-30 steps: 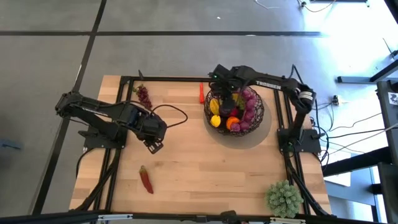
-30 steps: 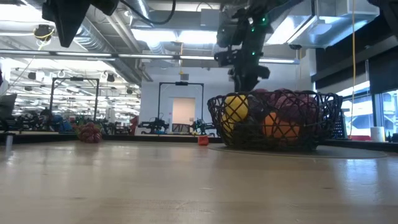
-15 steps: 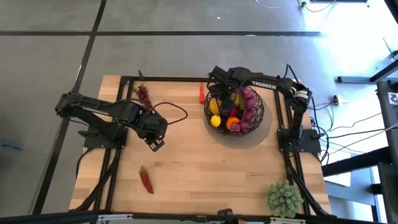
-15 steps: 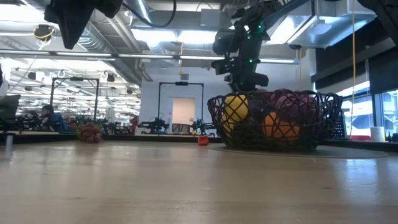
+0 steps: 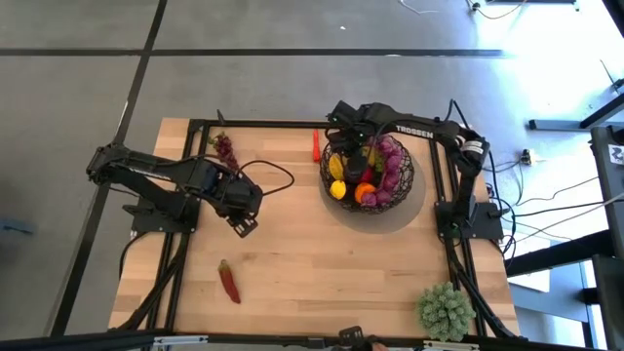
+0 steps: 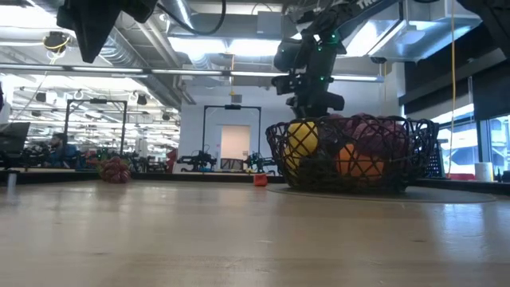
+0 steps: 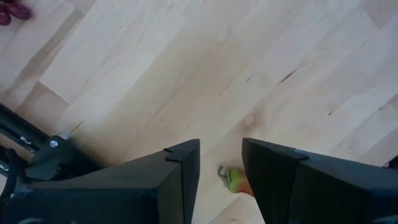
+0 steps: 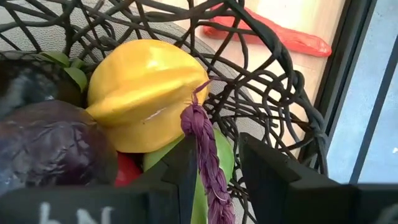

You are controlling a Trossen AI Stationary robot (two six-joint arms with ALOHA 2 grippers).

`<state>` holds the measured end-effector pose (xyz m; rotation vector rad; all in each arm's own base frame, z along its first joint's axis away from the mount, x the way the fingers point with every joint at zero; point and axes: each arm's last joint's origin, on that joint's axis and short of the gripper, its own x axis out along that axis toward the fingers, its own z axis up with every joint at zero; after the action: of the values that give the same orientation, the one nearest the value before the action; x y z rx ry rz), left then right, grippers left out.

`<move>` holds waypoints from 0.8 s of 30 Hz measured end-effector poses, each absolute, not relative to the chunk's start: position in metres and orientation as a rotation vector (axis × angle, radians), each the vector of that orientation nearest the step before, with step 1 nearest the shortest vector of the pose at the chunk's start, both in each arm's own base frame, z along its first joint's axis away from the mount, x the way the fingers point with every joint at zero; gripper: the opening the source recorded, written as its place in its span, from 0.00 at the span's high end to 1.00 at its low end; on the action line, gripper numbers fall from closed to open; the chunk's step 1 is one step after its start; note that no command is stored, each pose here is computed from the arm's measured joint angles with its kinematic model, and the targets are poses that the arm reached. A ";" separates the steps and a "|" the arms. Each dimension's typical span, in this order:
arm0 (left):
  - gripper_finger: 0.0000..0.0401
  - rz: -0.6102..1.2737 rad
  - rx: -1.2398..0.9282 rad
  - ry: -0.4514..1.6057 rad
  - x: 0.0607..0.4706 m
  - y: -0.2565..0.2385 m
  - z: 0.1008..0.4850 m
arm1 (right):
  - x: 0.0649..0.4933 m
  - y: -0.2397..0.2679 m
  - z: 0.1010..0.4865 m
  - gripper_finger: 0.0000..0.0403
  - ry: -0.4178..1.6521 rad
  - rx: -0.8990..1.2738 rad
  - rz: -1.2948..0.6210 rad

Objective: Build produce basket
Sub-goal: Put the purple garlic into the black wire basket

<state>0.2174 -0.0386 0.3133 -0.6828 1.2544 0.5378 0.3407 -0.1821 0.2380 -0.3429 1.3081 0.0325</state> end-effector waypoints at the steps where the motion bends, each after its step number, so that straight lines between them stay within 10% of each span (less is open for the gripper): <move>1: 0.73 0.538 -0.683 1.255 0.217 -0.039 0.313 | 0.341 -0.182 0.237 0.71 1.310 -0.342 0.034; 24: 0.73 0.537 -0.688 1.248 0.218 -0.039 0.313 | 0.352 -0.178 0.248 0.99 1.419 -0.415 -0.118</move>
<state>0.2180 -0.0387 0.3134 -0.6876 1.2482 0.5366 0.3523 -0.1782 0.2485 -0.4150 1.4191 -0.1181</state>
